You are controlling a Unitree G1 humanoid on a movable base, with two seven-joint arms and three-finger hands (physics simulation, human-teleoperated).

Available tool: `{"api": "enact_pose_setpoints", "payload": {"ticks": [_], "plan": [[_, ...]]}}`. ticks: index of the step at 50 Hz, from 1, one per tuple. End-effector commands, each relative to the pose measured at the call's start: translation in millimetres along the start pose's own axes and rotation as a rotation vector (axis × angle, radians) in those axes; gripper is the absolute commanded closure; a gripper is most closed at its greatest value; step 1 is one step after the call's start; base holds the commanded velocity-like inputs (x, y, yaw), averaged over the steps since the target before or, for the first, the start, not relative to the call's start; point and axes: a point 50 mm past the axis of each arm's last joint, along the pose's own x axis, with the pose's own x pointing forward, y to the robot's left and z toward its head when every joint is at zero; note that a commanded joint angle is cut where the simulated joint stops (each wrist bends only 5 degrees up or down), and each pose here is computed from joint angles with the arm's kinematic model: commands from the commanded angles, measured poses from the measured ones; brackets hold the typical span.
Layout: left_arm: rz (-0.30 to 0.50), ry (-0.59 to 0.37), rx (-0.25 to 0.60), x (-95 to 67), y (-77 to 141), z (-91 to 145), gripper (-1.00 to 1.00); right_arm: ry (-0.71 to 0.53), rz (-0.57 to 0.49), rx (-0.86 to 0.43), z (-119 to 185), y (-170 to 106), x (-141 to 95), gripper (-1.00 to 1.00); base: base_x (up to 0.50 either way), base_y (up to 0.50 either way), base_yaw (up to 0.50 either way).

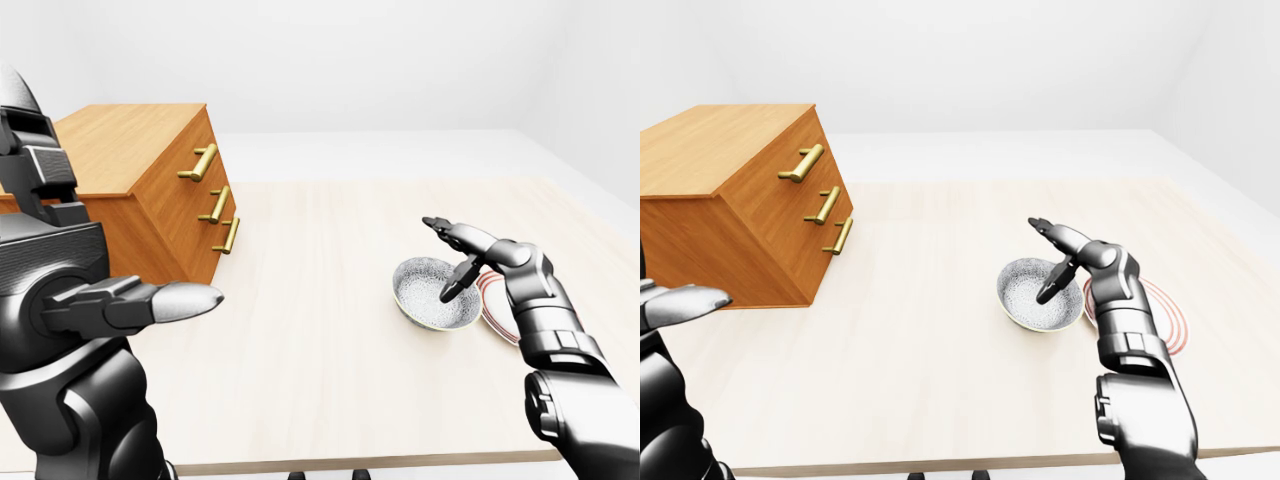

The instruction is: Put the bowl on top of the cabinet.

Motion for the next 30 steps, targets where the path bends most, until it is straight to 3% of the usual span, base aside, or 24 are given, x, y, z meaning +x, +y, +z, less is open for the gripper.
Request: {"api": "enact_pose_setpoints", "payload": {"ticks": [1,30], "plan": [[0.001,-0.002,-0.003,-0.5,0,1,-1.0,-0.005,-0.005,0.001,2,-4,0,-1.0,0.0,0.0,0.0],[0.009,-0.017,-0.003,0.6,2,5,-1.0,0.082,0.054,-0.012,-5,-9,11,-1.0,0.0,0.0,0.0]]}}
